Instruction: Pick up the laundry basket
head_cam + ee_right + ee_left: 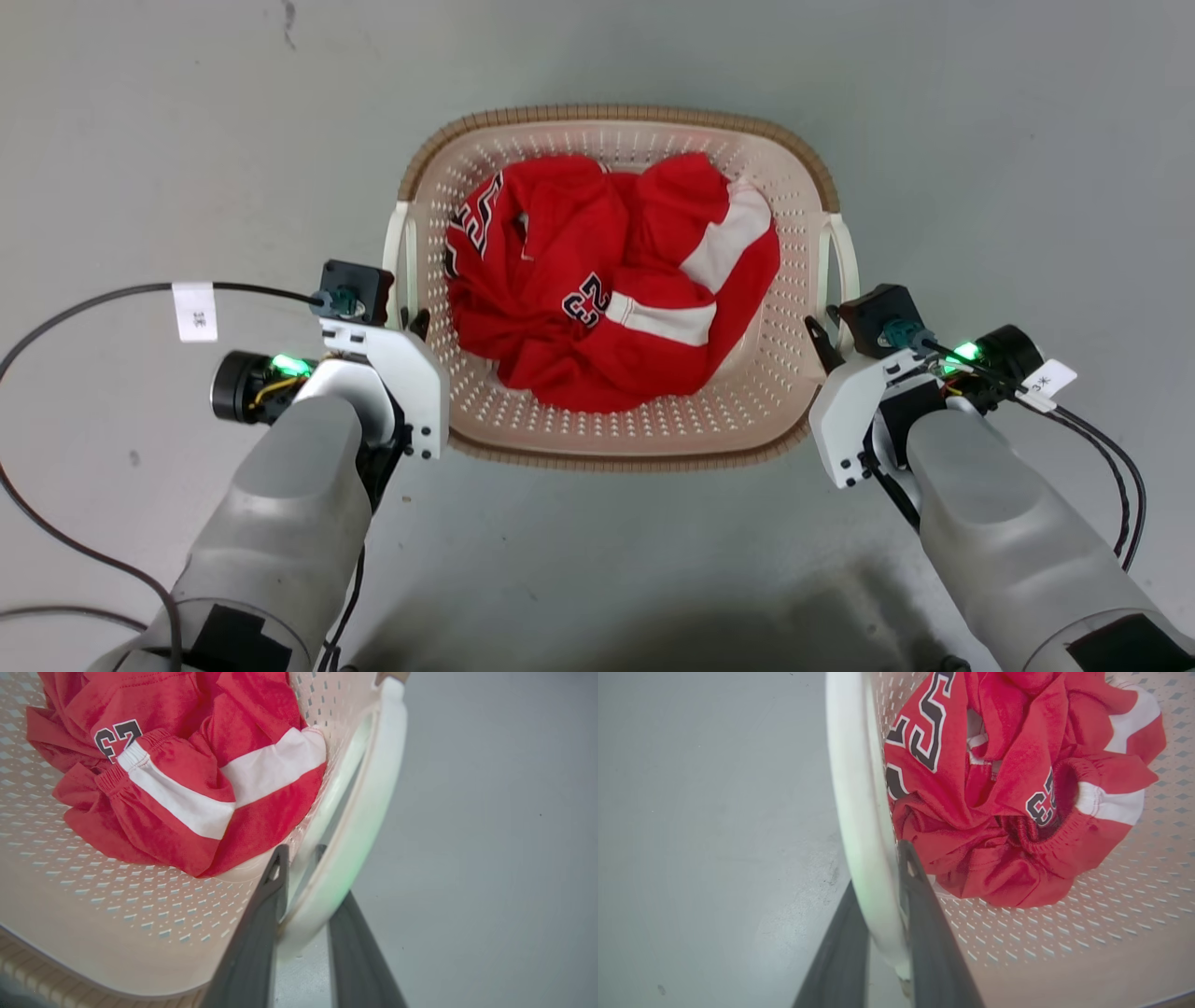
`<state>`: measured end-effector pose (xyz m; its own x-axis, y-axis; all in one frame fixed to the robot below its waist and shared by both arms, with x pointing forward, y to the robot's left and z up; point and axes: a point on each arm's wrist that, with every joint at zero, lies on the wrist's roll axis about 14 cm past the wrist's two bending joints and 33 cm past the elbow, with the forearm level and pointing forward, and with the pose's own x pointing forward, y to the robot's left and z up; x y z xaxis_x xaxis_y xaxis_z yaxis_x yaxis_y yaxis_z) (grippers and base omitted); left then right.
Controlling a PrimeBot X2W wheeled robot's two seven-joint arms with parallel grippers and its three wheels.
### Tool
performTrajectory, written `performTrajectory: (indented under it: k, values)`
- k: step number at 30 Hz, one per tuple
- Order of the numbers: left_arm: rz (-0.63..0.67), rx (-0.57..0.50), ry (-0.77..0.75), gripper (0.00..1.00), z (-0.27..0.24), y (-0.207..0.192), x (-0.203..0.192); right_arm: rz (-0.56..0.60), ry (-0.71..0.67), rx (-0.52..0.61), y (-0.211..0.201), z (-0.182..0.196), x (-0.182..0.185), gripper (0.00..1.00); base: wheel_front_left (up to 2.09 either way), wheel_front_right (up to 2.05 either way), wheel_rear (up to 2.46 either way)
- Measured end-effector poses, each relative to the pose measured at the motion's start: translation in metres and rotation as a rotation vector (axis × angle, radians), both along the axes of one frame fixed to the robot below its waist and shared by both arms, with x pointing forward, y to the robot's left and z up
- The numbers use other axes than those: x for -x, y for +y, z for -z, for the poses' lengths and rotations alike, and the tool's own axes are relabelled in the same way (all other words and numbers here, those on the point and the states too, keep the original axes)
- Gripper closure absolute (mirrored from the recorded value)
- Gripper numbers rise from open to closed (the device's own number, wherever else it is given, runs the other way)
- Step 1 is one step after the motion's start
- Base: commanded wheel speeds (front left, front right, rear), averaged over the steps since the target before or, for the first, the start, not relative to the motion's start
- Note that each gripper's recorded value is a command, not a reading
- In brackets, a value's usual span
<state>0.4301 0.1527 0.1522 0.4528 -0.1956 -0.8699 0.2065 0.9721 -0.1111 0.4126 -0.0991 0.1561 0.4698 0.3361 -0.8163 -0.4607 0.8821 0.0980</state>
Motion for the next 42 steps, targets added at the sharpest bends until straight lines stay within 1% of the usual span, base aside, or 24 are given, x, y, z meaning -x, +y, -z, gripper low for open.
performTrajectory:
  k: [7,18,31,42]
  values:
    - [-0.003,0.010,0.018,1.00,-0.019,-0.003,0.013,-0.001,0.007,0.007,0.000,-0.020,0.009,1.00,0.00,0.00,0.00]
    - [-0.008,0.032,0.020,1.00,-0.061,-0.008,0.036,0.003,-0.004,0.011,0.000,-0.063,0.026,1.00,0.00,0.00,0.00]
    - [0.014,0.047,-0.023,1.00,-0.111,-0.014,0.046,0.000,-0.043,0.034,-0.001,-0.109,0.036,1.00,0.00,0.00,0.00]
    - [0.013,0.051,-0.036,1.00,-0.144,-0.010,0.071,0.005,-0.053,0.037,0.002,-0.140,0.061,1.00,0.00,0.00,0.00]
